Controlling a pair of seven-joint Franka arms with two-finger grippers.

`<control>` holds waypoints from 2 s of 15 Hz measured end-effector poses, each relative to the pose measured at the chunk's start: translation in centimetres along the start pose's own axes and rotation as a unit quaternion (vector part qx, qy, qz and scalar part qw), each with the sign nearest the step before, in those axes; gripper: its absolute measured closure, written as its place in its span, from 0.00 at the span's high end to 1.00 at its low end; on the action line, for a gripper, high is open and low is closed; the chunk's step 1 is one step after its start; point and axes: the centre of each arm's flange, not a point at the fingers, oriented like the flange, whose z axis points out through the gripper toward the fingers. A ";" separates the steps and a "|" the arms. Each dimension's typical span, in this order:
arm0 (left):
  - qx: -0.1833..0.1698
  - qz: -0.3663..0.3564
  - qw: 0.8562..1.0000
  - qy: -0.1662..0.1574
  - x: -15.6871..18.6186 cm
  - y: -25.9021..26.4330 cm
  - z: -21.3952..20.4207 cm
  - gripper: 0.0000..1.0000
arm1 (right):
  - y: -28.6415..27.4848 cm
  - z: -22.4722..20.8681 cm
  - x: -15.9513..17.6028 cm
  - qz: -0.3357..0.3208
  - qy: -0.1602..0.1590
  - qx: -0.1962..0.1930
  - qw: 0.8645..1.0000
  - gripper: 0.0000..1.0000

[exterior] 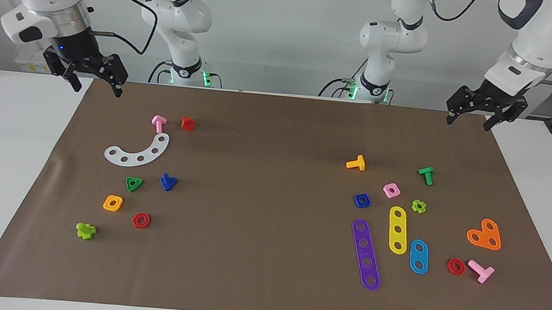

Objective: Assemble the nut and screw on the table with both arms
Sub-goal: 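Reach the right gripper toward the blue cone-shaped bolt piece, then grasp the blue bolt piece with the right gripper and lift it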

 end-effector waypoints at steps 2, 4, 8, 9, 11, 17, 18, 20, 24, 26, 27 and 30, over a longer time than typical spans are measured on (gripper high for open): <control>0.000 0.000 1.000 0.000 0.0 0.0 0.0 1.00 | 0.0 -0.1 -0.1 0.000 0.001 0.000 1.000 1.00; 0.000 0.000 1.000 0.000 0.0 0.0 0.0 1.00 | 0.0 -0.1 -0.1 0.000 0.000 0.000 1.000 1.00; 0.000 0.000 1.000 0.000 0.0 0.0 0.0 1.00 | 0.0 0.8 -0.2 0.000 0.008 0.000 1.000 1.00; 0.000 0.000 1.000 0.000 0.0 0.0 0.0 1.00 | -0.1 1.4 -0.1 -0.001 0.016 0.001 1.000 1.00; 0.000 0.000 1.000 0.000 0.0 0.0 0.0 1.00 | -0.5 3.8 0.3 -0.004 0.031 0.001 1.000 1.00; 0.000 0.000 1.000 0.000 0.0 0.0 0.0 1.00 | -5.8 16.9 1.1 -0.077 0.037 0.006 0.996 1.00; 0.000 0.000 1.000 0.000 0.0 0.0 0.0 1.00 | -6.1 19.2 1.5 -0.091 0.033 0.006 0.995 1.00; 0.000 0.000 1.000 0.000 0.0 0.0 0.0 1.00 | -6.6 23.2 2.0 -0.110 0.030 0.007 0.993 1.00; 0.000 0.000 1.000 0.000 0.0 0.0 0.0 1.00 | -7.9 28.7 1.5 -0.128 0.040 0.009 0.991 1.00; 0.000 0.000 1.000 0.000 0.0 0.0 0.0 1.00 | -9.2 30.2 1.2 -0.140 0.037 0.010 0.989 1.00; 0.000 0.000 1.000 0.000 0.0 0.0 0.0 1.00 | -9.6 30.8 0.9 -0.146 0.031 0.010 0.989 1.00; 0.000 0.000 1.000 0.000 0.0 0.0 0.0 1.00 | -9.5 31.7 0.6 -0.163 0.029 0.009 0.986 0.96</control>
